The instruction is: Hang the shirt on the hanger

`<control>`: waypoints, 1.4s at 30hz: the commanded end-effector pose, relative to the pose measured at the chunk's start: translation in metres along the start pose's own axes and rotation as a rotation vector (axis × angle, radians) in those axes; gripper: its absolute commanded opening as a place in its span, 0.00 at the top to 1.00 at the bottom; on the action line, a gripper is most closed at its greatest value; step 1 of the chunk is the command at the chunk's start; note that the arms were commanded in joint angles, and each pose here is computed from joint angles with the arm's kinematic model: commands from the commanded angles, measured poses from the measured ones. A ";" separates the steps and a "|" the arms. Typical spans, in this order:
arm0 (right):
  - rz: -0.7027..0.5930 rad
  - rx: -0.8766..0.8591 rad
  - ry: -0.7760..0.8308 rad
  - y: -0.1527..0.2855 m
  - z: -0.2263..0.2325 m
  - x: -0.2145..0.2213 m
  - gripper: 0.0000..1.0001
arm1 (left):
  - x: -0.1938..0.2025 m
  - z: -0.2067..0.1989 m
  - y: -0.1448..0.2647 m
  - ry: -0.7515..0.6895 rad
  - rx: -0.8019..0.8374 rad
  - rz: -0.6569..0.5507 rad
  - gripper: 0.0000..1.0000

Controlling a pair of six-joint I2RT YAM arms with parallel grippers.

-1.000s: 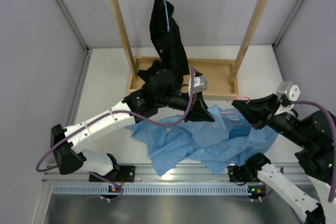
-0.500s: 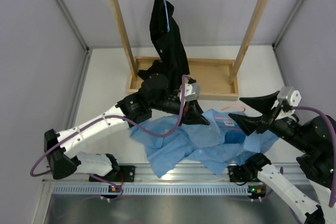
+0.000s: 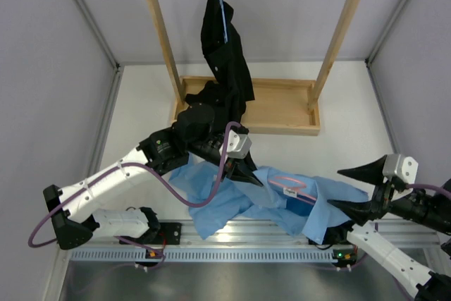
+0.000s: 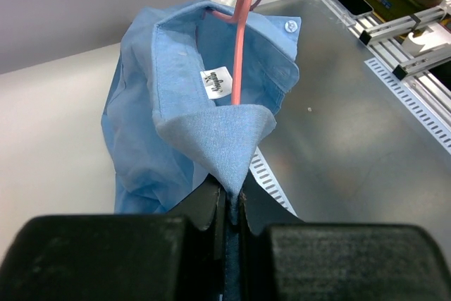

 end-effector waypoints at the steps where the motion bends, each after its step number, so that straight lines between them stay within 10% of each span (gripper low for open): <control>1: 0.105 -0.173 -0.002 0.002 0.019 0.027 0.30 | -0.025 -0.012 0.005 -0.104 0.075 -0.056 1.00; 28: 0.043 -0.476 -0.042 -0.030 0.044 0.039 0.62 | -0.047 -0.010 0.007 -0.123 0.025 -0.136 1.00; 35: -0.003 -0.256 -0.005 -0.027 0.021 0.029 1.00 | -0.045 -0.006 0.008 -0.120 -0.030 -0.143 1.00; 42: -0.138 -0.015 0.038 -0.006 -0.001 0.008 1.00 | -0.038 0.009 0.012 -0.085 -0.181 -0.148 1.00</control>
Point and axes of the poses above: each gripper's point midway between its finger pads, its own y axis back along the fingers, its own z axis along the line the jaws close on, x = y × z, the point moved 4 cm from there along y, back along the fingers, and after that the axes turned 3 degrees about -y, right-handed, at the moved point
